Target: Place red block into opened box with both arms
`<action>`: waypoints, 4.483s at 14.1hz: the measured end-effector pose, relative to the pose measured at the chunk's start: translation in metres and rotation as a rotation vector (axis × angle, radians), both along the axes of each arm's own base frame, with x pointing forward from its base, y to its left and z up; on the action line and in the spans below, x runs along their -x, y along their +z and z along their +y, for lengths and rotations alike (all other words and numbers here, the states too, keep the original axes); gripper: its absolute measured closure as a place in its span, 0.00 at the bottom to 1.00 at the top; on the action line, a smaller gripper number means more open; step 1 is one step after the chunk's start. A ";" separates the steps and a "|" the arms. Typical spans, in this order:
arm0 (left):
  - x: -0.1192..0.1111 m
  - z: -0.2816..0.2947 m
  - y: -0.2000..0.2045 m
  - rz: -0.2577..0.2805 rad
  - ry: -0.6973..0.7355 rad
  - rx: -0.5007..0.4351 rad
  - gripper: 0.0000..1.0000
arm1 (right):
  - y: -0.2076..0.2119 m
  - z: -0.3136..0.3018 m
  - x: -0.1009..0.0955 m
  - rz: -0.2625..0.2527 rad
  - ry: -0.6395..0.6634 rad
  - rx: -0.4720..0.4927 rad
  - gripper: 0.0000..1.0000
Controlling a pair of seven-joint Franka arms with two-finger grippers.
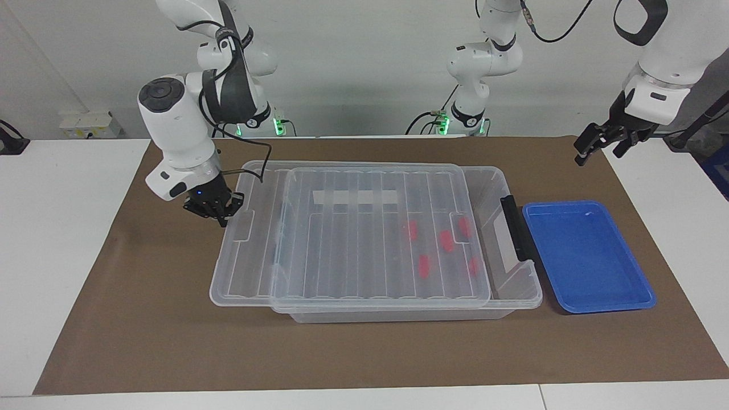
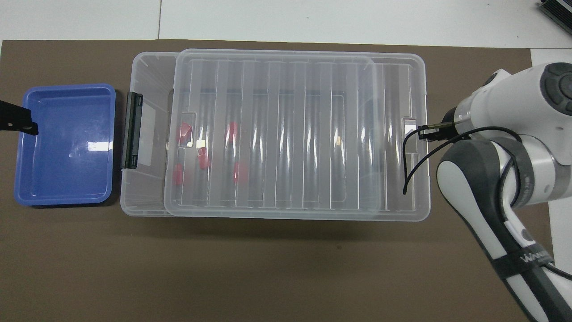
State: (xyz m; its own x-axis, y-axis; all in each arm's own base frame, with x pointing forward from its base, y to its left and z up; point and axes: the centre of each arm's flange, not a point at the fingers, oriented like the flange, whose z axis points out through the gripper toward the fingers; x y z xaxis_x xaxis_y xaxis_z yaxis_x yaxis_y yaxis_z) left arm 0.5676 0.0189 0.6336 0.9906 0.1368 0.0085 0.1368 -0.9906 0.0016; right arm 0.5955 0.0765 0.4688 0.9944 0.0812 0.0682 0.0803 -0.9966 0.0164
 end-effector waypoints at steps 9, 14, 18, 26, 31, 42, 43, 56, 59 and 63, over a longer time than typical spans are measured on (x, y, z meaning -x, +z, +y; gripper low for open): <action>-0.002 -0.038 -0.009 0.009 -0.074 -0.011 0.00 | 0.002 0.054 0.007 -0.013 0.073 -0.038 0.99; -0.007 -0.039 -0.005 -0.032 -0.076 -0.012 0.00 | 0.002 0.069 0.010 -0.017 0.099 -0.039 0.99; -0.007 -0.035 -0.005 -0.033 -0.070 -0.013 0.00 | 0.002 0.073 0.011 -0.017 0.105 -0.039 0.99; -0.006 -0.027 -0.004 -0.035 -0.055 -0.014 0.00 | 0.008 0.064 0.012 -0.014 0.046 -0.041 0.99; -0.006 -0.027 -0.004 -0.035 -0.055 -0.014 0.00 | 0.032 0.017 0.018 -0.008 -0.103 -0.037 0.99; -0.006 -0.027 -0.004 -0.035 -0.055 -0.014 0.00 | 0.125 -0.057 0.044 0.019 -0.249 -0.022 0.00; -0.006 -0.027 -0.004 -0.035 -0.055 -0.014 0.00 | 0.138 -0.058 0.045 0.026 -0.250 -0.022 0.00; -0.006 -0.027 -0.004 -0.035 -0.055 -0.014 0.00 | 0.158 -0.053 0.044 0.124 -0.238 0.018 0.00; -0.006 -0.027 -0.004 -0.035 -0.055 -0.014 0.00 | 0.154 -0.052 0.050 0.119 -0.243 0.021 0.00; -0.006 -0.027 -0.004 -0.035 -0.055 -0.014 0.00 | 0.151 -0.051 0.060 0.100 -0.243 0.022 0.00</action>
State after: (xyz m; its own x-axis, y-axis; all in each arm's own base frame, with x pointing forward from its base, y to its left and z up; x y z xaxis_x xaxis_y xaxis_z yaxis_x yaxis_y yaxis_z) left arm 0.5740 -0.0081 0.6298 0.9957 0.0814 0.0452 0.0818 -0.9966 -0.0084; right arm 0.5354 0.0252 0.6201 0.9866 -0.1604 -0.0306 -0.1590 -0.9864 0.0427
